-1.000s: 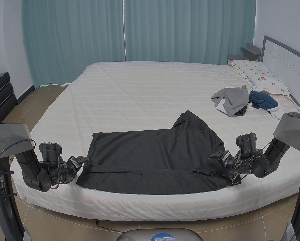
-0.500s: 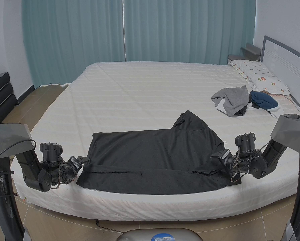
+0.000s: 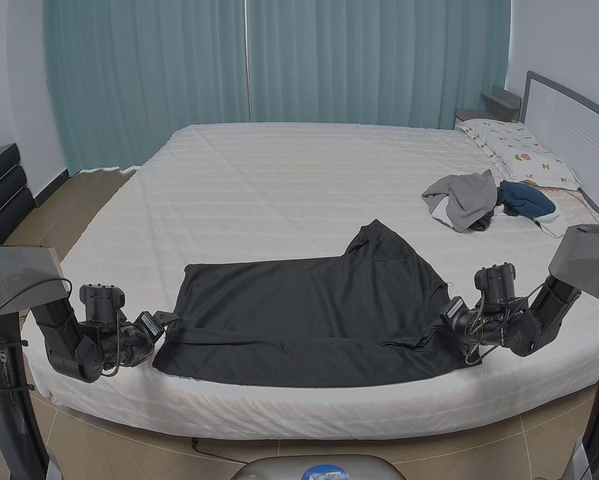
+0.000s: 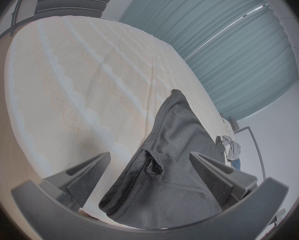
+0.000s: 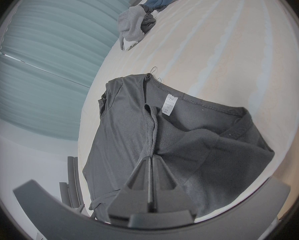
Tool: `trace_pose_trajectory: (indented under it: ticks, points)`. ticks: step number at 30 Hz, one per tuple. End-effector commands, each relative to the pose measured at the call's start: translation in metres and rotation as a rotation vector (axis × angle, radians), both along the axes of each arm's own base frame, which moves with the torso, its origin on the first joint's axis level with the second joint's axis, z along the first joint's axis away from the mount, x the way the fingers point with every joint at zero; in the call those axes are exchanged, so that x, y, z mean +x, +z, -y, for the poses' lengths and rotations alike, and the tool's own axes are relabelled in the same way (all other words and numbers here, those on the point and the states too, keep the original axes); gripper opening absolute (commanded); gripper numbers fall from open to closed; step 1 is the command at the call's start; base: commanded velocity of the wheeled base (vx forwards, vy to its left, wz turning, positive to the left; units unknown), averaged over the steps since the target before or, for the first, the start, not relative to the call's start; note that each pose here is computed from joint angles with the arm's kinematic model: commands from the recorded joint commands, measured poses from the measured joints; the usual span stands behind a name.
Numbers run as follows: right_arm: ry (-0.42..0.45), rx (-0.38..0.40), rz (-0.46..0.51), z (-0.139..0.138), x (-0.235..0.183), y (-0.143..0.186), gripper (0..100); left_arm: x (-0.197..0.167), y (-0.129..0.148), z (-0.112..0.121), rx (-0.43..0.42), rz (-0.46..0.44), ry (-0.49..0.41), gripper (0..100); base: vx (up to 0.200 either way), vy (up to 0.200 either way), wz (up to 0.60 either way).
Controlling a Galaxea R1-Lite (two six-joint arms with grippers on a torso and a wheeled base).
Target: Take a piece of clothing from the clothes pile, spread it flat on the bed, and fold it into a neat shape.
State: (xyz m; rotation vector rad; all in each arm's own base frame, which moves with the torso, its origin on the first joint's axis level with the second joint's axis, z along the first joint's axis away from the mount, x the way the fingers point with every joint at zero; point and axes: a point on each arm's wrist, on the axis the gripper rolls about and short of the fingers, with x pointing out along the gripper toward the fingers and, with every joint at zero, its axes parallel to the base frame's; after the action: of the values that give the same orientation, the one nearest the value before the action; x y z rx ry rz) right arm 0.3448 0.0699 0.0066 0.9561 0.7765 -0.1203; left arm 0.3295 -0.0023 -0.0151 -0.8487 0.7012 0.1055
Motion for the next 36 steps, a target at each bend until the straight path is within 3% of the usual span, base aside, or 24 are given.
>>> trace_pose_trajectory:
  ticks: [1, 6, 7, 13, 17, 23, 36]
  points:
    - [-0.002, 0.002, 0.004, 0.002, -0.004, 0.005, 0, 0.0, -0.001, 0.0, 0.0, -0.003, 0.001, 100, 0.0, 0.0, 0.0]
    - [-0.004, -0.005, -0.019, 0.004, -0.004, -0.004, 0, 0.0, 0.0, 0.0, 0.0, 0.001, 0.001, 100, 0.0, 0.0, 0.0]
    - [-0.001, -0.006, -0.021, 0.003, -0.004, -0.005, 100, 0.0, 0.0, 0.0, 0.0, 0.001, 0.001, 100, 0.0, 0.0, 0.0]
    - [0.01, 0.004, -0.007, 0.001, -0.004, 0.0, 100, 0.0, -0.001, 0.0, 0.001, -0.002, 0.0, 100, 0.0, 0.0, 0.0]
    - [0.005, 0.028, 0.071, 0.004, -0.005, 0.029, 100, 0.0, -0.001, 0.0, 0.001, -0.002, 0.0, 100, 0.0, 0.0, 0.0]
    - [0.046, 0.036, 0.091, -0.008, -0.008, 0.036, 100, 0.0, -0.001, 0.0, 0.001, -0.001, 0.0, 100, 0.0, 0.0, 0.0]
    - [0.086, 0.007, 0.008, -0.022, -0.001, -0.003, 100, 0.0, -0.001, 0.0, 0.002, -0.001, 0.001, 100, 0.0, 0.0, 0.0]
